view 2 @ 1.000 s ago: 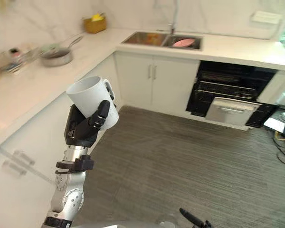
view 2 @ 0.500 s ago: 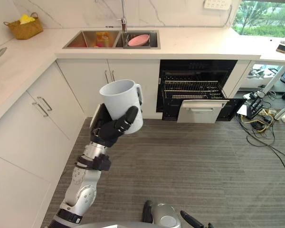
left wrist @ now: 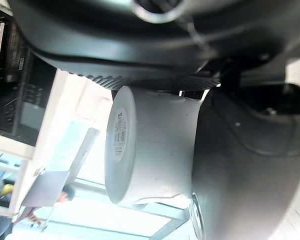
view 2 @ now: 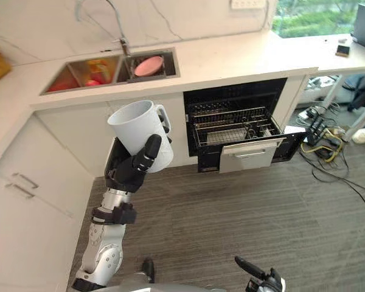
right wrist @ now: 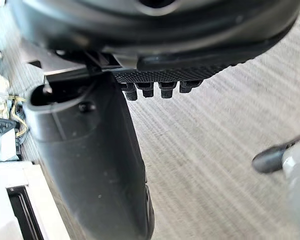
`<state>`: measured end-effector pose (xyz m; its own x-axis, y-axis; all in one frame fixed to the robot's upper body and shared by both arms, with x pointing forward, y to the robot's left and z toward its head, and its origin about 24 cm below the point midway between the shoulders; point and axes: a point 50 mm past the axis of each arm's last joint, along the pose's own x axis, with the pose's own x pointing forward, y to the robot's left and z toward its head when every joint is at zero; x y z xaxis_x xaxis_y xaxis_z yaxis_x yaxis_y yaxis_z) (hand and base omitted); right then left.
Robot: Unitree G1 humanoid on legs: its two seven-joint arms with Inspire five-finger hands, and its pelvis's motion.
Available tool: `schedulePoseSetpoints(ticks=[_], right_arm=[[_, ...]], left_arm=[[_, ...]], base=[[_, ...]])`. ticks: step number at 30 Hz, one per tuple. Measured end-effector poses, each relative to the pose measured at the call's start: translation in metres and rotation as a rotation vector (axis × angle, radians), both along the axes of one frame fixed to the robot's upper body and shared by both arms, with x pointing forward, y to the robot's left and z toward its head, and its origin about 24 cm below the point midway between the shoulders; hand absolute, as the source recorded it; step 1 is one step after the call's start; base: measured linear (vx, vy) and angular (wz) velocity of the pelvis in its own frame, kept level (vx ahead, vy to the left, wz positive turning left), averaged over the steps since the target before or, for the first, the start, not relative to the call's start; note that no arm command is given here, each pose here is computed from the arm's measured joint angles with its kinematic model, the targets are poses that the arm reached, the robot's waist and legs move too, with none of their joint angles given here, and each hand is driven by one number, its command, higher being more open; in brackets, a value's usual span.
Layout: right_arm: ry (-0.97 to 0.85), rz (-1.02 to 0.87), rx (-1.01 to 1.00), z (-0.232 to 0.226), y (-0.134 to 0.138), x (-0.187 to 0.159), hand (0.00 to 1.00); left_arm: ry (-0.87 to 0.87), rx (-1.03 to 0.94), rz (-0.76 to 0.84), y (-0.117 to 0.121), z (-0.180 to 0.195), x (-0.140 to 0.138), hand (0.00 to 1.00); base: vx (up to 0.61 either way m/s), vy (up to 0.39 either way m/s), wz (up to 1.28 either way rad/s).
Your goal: Walk over to the sink, pick up the cup, carry it to the dishwasher, place the cup inside the dishwasher, then close the dishwasher door
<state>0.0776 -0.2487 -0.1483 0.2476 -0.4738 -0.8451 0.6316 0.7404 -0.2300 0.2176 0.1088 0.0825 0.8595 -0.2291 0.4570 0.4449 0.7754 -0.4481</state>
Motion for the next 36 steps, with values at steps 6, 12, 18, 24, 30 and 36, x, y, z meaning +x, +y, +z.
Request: schedulePoseSetpoints(ticks=[6, 12, 18, 24, 30, 36], right_arm=[[0.04, -0.139, 0.126, -0.014, 0.036, -0.017, 1.0], [0.021, -0.287, 0.047, -0.009, 0.032, -0.028, 1.0], [-0.613, -0.191, -0.182, 0.08, 0.012, 0.079, 1.0], [-1.25, -0.022, -0.34, 0.176, 0.009, 0.096, 1.0], [-1.562, 0.142, -0.315, 0.227, 0.016, 0.083, 1.0], [-1.702, 0.368, -0.143, 0.251, 0.052, 0.088, 1.0]], left_arm=[[0.057, 0.025, -0.001, 0.007, -0.015, -0.005, 0.0], [0.001, 0.012, -0.069, -0.007, -0.003, 0.001, 0.0], [0.011, 0.055, -0.063, -0.006, -0.004, 0.002, 0.0], [-0.041, -0.001, 0.023, 0.012, 0.002, 0.003, 0.0], [-0.093, -0.015, -0.003, -0.009, 0.011, -0.003, 0.0], [-0.012, -0.047, 0.064, -0.016, 0.002, -0.019, 0.0]], base=[[0.33, 0.378, -0.48], [0.18, 0.318, -0.38], [0.16, 0.085, -0.5], [0.19, -0.157, -0.13], [0.07, -0.092, -0.05], [0.18, -0.02, -0.17]])
